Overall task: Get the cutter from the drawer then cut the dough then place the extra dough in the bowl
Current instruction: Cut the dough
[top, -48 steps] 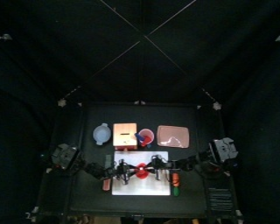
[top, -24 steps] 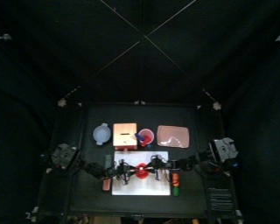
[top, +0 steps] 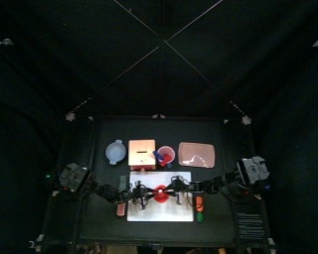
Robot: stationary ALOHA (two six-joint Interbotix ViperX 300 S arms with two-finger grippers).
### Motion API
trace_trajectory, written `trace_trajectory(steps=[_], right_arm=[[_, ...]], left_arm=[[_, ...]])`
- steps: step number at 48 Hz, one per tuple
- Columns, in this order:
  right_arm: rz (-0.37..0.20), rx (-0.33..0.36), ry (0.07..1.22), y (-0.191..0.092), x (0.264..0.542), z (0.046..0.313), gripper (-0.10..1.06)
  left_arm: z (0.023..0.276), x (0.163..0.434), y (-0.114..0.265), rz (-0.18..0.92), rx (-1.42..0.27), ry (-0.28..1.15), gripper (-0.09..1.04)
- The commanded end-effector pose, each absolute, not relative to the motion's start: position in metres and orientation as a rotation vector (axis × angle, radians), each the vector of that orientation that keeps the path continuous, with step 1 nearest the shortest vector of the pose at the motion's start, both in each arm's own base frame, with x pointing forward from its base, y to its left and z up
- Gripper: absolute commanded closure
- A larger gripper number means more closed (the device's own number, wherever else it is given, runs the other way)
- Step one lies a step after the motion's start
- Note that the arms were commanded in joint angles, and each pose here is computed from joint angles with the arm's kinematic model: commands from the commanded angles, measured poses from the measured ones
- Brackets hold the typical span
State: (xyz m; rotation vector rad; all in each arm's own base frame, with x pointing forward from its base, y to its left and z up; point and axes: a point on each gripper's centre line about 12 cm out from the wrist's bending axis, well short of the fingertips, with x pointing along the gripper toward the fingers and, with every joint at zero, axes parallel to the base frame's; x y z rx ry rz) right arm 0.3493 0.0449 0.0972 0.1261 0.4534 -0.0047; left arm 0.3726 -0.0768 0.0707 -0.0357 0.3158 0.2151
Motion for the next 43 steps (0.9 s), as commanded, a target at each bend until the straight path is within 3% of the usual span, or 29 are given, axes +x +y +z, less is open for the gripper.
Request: trace_trajectory(steps=[1, 43], right_arm=[[-0.002, 0.135, 0.442, 0.046, 0.353, 0.102, 0.39], [-0.017, 0.147, 0.498, 0.045, 0.350, 0.091, 0.39]], left_arm=[[0.073, 0.375, -0.076, 0.222, -0.048, 0.316, 0.39], [0.060, 0.377, -0.076, 0.224, -0.059, 0.377, 0.39]])
